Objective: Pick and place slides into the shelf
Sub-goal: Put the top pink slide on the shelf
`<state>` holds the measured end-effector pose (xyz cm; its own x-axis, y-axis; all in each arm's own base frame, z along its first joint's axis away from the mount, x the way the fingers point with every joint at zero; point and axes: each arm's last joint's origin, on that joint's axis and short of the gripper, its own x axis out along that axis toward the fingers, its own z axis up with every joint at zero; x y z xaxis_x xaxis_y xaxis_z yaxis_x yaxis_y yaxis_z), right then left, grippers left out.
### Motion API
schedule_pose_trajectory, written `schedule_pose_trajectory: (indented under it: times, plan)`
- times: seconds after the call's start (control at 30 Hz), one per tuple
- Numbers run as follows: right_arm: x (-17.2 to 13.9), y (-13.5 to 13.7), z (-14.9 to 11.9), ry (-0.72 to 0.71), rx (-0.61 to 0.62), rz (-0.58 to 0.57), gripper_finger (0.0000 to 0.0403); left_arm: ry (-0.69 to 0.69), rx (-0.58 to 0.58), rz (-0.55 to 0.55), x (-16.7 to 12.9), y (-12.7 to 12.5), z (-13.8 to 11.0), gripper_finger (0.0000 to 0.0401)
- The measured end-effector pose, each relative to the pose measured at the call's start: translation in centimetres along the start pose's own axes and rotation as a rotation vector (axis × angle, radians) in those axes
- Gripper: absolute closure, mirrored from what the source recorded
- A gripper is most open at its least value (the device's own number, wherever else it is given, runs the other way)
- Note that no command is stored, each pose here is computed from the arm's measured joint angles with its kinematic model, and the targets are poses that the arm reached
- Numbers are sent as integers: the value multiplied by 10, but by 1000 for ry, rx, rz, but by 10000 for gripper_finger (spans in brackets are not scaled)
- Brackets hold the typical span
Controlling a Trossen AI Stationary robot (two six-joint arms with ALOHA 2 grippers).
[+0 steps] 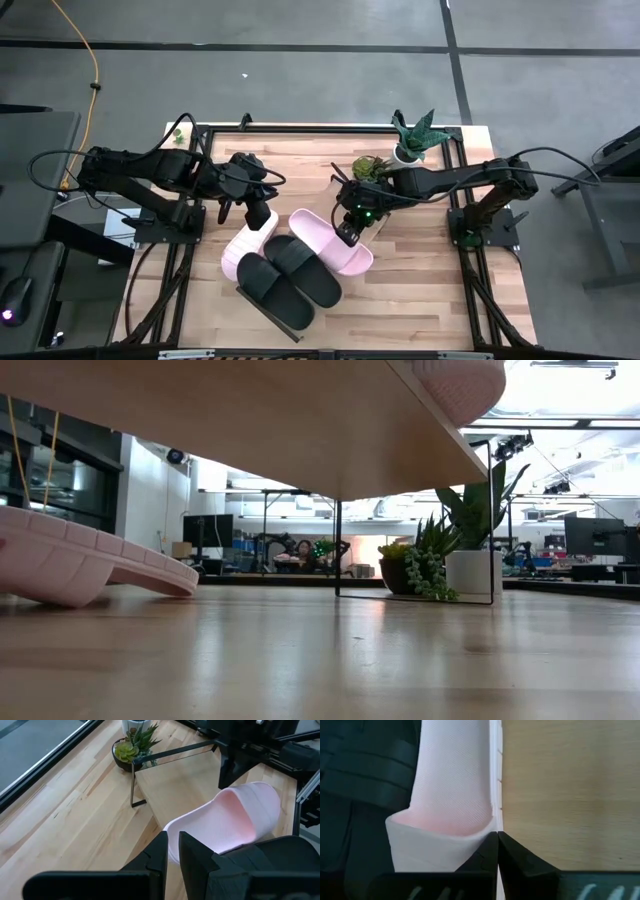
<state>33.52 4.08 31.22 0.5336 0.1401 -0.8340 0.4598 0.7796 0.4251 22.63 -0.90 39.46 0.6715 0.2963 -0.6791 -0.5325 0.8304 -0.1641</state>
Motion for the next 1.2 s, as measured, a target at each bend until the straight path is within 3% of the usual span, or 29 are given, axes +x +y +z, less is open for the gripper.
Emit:
schedule_pose_trajectory:
  times: [0.67,1.2]
  plan:
    - [-1,-12,12,-64,35,-58,403,0,0,0,0,0,0,364]
    - [32,-18,27,-21,22,-1,403,0,0,0,0,0,0,364]
